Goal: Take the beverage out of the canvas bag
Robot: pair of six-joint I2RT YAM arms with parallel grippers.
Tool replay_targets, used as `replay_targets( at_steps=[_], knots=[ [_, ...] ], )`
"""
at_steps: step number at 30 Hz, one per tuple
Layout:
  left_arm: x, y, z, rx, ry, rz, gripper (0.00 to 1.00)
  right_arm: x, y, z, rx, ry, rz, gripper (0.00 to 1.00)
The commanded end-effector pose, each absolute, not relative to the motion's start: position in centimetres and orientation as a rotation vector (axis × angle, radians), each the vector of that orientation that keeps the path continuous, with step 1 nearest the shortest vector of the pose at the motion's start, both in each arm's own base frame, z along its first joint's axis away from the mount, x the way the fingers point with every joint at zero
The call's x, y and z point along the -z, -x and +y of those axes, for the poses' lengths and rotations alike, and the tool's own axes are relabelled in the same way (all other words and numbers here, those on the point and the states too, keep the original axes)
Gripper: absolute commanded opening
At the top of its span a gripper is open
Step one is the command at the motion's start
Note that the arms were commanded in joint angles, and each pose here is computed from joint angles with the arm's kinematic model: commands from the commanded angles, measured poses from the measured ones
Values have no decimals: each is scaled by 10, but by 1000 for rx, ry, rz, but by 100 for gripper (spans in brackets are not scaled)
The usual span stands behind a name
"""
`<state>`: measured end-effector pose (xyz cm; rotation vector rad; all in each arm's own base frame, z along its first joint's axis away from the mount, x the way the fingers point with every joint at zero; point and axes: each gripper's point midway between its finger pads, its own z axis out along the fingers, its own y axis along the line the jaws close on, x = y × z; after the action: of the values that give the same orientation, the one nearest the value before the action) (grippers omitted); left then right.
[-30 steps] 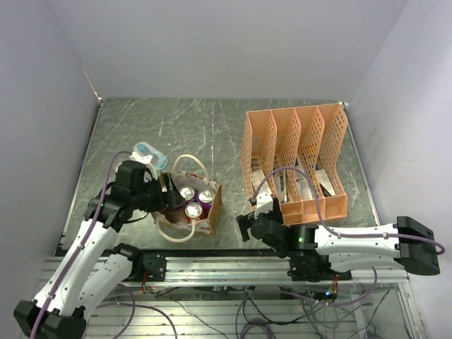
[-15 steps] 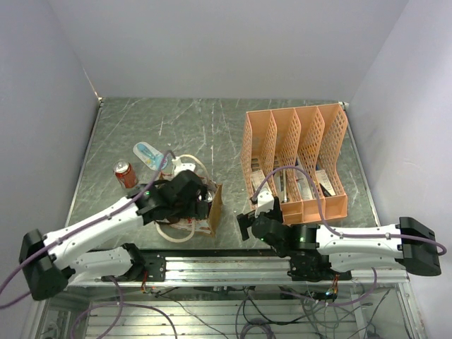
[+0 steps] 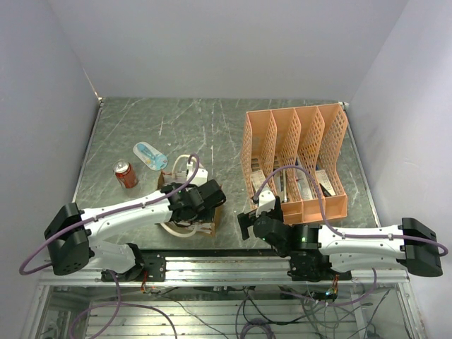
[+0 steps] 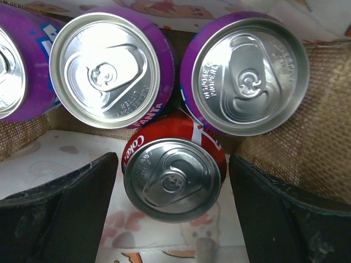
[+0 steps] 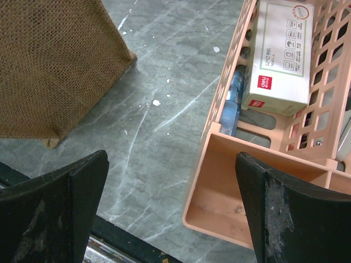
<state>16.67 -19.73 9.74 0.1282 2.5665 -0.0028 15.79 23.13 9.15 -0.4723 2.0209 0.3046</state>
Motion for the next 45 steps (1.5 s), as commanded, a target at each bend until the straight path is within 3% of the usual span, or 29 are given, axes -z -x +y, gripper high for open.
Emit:
replay_targets(
  at_steps=[1, 11, 17, 24, 34, 37, 45],
  knots=[
    [-81, -164, -197, -9, -110, 2564, 90, -95, -160, 230, -305, 447, 2008, 100],
    [-49, -169, -209, 36, -112, 2621, 90, -93, -160, 230, -289, 449, 2015, 100],
    [-61, -172, -212, 56, -111, 2605, 65, -93, -160, 230, -289, 444, 2015, 100],
    [-114, -174, -205, 113, -96, 2535, 41, -92, -161, 230, -279, 448, 2018, 100],
    [-200, -176, -192, 273, -54, 2379, 24, -91, -161, 230, -273, 448, 2021, 100],
    [-217, -177, -184, 288, -30, 2337, 14, -91, -161, 230, -272, 448, 2021, 100],
    [-246, -181, -143, 167, 55, 2242, 7, -90, -161, 231, -272, 451, 2024, 100]
  ],
)
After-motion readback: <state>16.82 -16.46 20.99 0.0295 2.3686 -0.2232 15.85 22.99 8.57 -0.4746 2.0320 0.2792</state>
